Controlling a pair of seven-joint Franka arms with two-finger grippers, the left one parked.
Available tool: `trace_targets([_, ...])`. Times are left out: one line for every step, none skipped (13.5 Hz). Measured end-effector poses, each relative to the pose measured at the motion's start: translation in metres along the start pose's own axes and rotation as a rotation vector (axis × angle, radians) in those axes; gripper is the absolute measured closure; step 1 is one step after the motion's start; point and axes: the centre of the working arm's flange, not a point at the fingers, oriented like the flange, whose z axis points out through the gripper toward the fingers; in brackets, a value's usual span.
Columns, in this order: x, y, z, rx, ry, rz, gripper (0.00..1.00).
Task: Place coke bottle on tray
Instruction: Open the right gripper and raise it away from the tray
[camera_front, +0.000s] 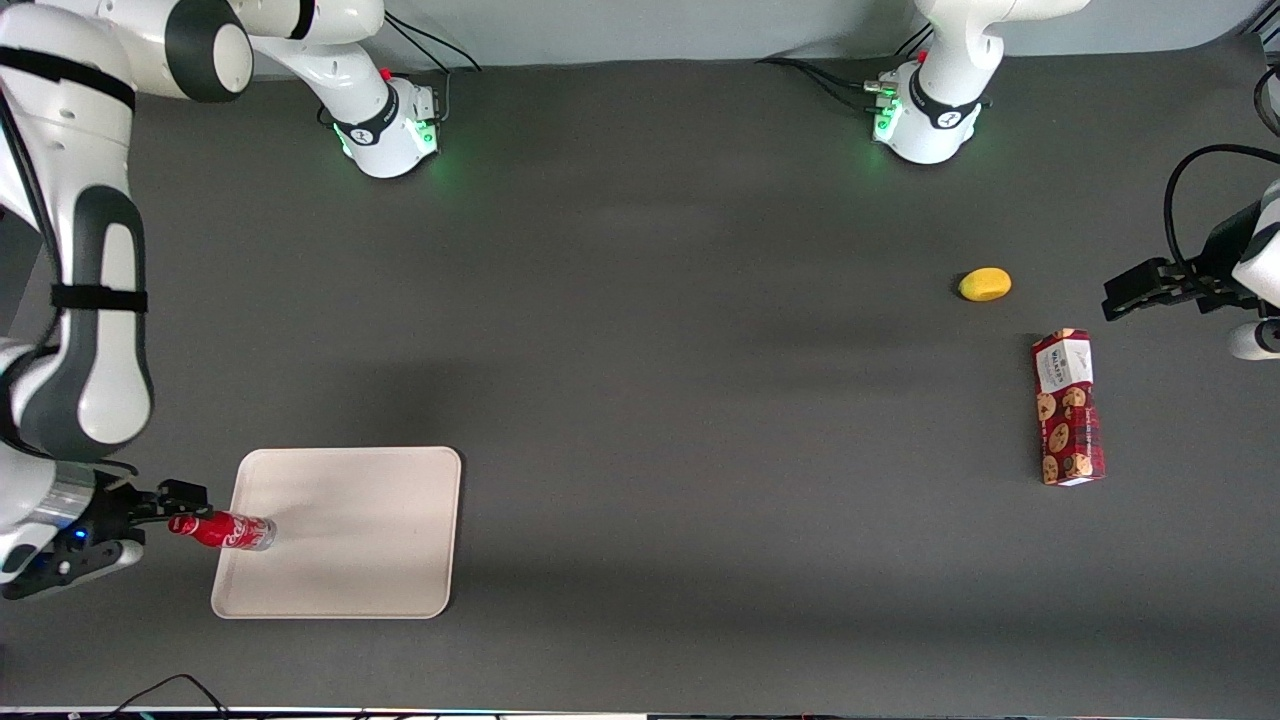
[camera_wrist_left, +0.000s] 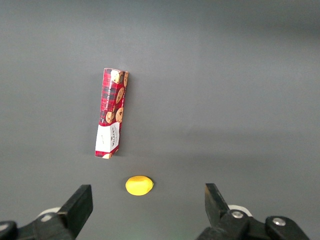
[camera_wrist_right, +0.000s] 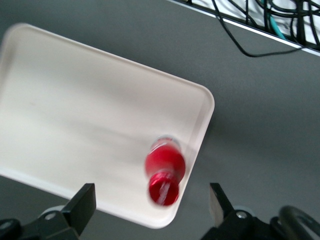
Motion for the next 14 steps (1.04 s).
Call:
trace_targets([-0.001,-0.012,-0.026,0.009,-0.007,0.025,0.00])
trace_targets([-0.003,-0.024,-0.051,0.006,-0.018,0.037,0.00])
trace_targets([-0.007,-0.036,-0.076,-0.005,-0.028,0.053,0.00])
trace_targets([-0.013,-0.046,-0.099,-0.007,-0.037,0.080,0.00])
trace_targets([-0.022,-0.055,-0.120,0.002,-0.040,0.113,0.00])
trace_targets([-0.033,-0.062,-0.136,0.012,-0.040,0.141,0.00])
trace_targets([-0.046,-0.068,-0.150,0.019,-0.039,0.167,0.00])
trace_targets([-0.060,-0.077,-0.162,0.024,-0.040,0.192,0.00])
trace_targets([-0.074,-0.089,-0.173,0.028,-0.043,0.225,0.00])
trace_targets([-0.086,-0.102,-0.184,0.027,-0.042,0.258,0.00])
trace_targets([-0.097,-0.118,-0.196,0.022,-0.038,0.285,0.00])
trace_targets([-0.109,-0.132,-0.206,0.017,-0.032,0.307,0.00])
trace_targets([-0.121,-0.143,-0.214,0.017,-0.027,0.322,0.00])
trace_targets([-0.133,-0.152,-0.221,0.019,-0.023,0.332,0.00])
